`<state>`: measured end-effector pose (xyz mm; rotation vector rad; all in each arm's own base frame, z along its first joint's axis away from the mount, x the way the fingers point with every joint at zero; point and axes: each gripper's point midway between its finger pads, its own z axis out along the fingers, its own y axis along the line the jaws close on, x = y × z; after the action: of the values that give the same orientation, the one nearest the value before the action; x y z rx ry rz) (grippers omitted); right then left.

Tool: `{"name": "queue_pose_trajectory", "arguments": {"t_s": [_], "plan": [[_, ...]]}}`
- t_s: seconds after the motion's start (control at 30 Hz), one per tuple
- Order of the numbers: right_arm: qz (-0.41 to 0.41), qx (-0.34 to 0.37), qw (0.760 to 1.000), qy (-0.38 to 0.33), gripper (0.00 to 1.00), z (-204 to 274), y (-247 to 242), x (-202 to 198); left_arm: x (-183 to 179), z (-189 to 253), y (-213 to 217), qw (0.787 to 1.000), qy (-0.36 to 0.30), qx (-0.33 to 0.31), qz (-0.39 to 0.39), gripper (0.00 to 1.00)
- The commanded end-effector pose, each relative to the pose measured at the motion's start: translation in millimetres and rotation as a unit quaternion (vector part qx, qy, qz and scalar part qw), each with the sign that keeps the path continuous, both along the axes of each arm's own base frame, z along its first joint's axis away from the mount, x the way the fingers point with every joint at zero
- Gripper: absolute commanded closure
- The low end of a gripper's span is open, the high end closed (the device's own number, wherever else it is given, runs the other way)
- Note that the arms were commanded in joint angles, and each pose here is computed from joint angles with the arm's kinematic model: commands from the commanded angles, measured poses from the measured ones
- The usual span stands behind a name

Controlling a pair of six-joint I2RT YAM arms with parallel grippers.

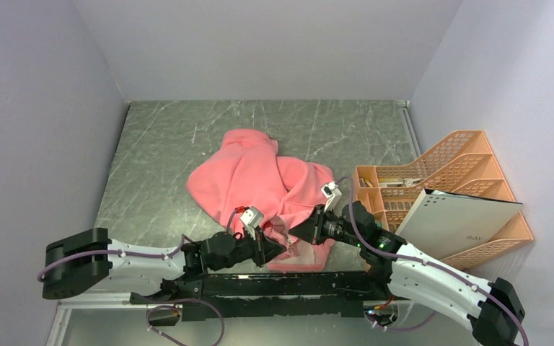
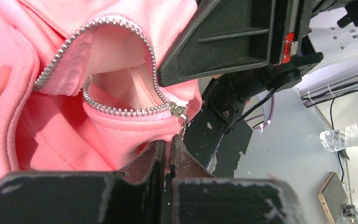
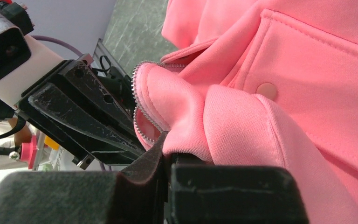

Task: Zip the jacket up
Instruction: Move the jacket to the center of the board.

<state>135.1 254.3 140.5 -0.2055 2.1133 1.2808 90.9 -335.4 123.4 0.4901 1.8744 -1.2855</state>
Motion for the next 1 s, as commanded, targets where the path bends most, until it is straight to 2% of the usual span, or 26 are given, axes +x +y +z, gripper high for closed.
{"name": "queue_pose_trajectory", "arguments": {"t_s": [0.0, 0.1, 0.27, 0.7, 0.97], "plan": [[-0.017, 0.053, 0.994, -0.098, 1.0, 49.7, 4.3, 22.9, -22.3, -45.8, 11.5, 0.996, 0.032, 0.073, -0.035, 0.95], [-0.016, 0.036, 0.994, -0.106, 0.99, 48.6, 2.1, 23.6, -22.1, -46.4, 11.4, 0.996, 0.031, 0.076, -0.035, 0.95], [-0.006, 0.013, 0.994, -0.113, 0.89, 49.5, 0.2, 22.3, -20.9, -47.2, 11.8, 0.996, 0.03, 0.081, -0.032, 0.95], [0.042, -0.035, 0.994, -0.097, 0.53, 53.0, -14.9, -4.6, -21.7, -49.4, 11.1, 0.994, 0.029, 0.096, -0.037, 0.95], [0.065, -0.041, 0.995, -0.063, 0.49, 35.0, -25.7, -27.4, -21.4, -48.4, 8.2, 0.994, 0.03, 0.095, -0.037, 0.95]]}}
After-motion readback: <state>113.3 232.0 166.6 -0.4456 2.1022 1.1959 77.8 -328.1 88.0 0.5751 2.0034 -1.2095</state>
